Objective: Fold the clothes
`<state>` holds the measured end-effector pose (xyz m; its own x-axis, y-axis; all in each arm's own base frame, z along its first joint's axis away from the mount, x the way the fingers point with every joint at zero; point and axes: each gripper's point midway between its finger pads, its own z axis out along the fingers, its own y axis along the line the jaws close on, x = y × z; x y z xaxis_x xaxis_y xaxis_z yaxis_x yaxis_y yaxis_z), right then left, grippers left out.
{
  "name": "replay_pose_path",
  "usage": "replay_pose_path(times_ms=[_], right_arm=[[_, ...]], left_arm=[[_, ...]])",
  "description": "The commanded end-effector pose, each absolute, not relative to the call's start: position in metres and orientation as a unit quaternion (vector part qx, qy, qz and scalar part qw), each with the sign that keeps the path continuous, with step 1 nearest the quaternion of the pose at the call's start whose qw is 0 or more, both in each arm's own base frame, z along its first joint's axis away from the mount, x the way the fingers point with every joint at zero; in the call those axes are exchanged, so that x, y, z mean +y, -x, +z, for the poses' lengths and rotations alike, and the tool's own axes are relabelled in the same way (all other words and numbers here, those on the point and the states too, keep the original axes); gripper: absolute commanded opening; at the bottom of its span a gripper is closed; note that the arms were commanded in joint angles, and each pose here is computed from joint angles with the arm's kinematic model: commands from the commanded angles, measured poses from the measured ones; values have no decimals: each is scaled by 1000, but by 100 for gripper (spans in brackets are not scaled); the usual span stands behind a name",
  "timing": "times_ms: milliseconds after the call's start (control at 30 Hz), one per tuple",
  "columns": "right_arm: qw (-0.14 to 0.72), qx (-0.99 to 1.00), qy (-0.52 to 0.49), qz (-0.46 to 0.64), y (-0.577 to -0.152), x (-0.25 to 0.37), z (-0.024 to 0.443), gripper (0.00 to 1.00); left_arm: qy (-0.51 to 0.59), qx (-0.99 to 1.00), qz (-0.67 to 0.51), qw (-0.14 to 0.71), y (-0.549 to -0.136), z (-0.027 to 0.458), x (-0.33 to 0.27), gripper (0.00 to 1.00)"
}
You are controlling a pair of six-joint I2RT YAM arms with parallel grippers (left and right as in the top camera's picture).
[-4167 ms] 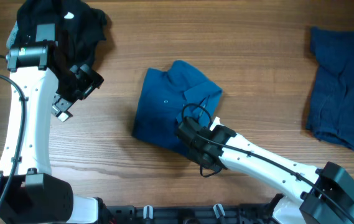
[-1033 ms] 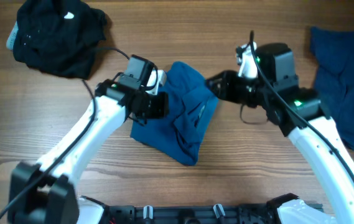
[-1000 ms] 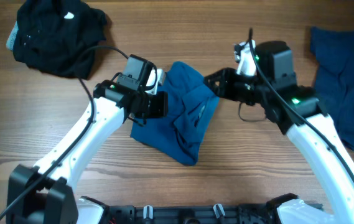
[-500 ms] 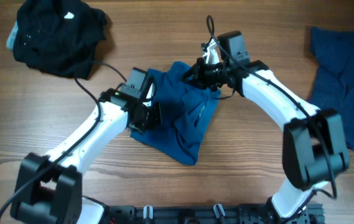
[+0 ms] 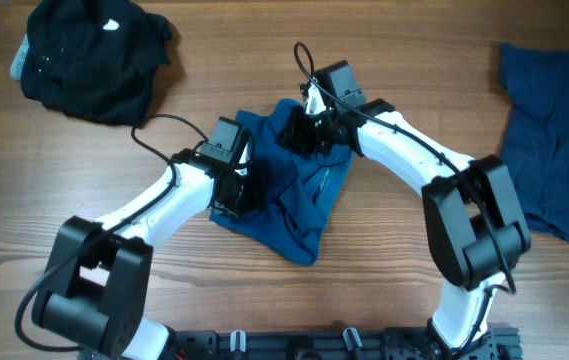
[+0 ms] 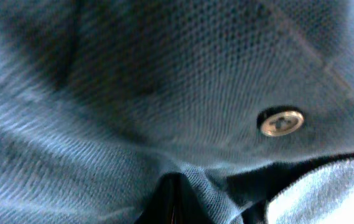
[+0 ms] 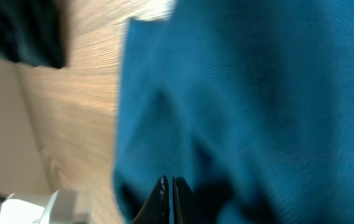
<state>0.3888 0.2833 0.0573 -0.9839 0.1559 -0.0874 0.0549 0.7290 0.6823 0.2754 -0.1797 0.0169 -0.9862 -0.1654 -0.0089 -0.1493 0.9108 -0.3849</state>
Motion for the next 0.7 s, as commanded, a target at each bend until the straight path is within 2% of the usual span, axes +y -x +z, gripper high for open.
replay_pose_path(times_ms=[0,433,667], right_arm=[[79,940,-69,325,-400,274,32,5],[128,946,-130,269,-437,218,14,4],[148,942,-134,271,-451,205,17,4]], left_arm=[[96,976,-193,-21,-264,0,-180,4],[98,978,-179,-47,-248,-5,-176,4],[101,979,-163,-74,-223,-21,-166,4]])
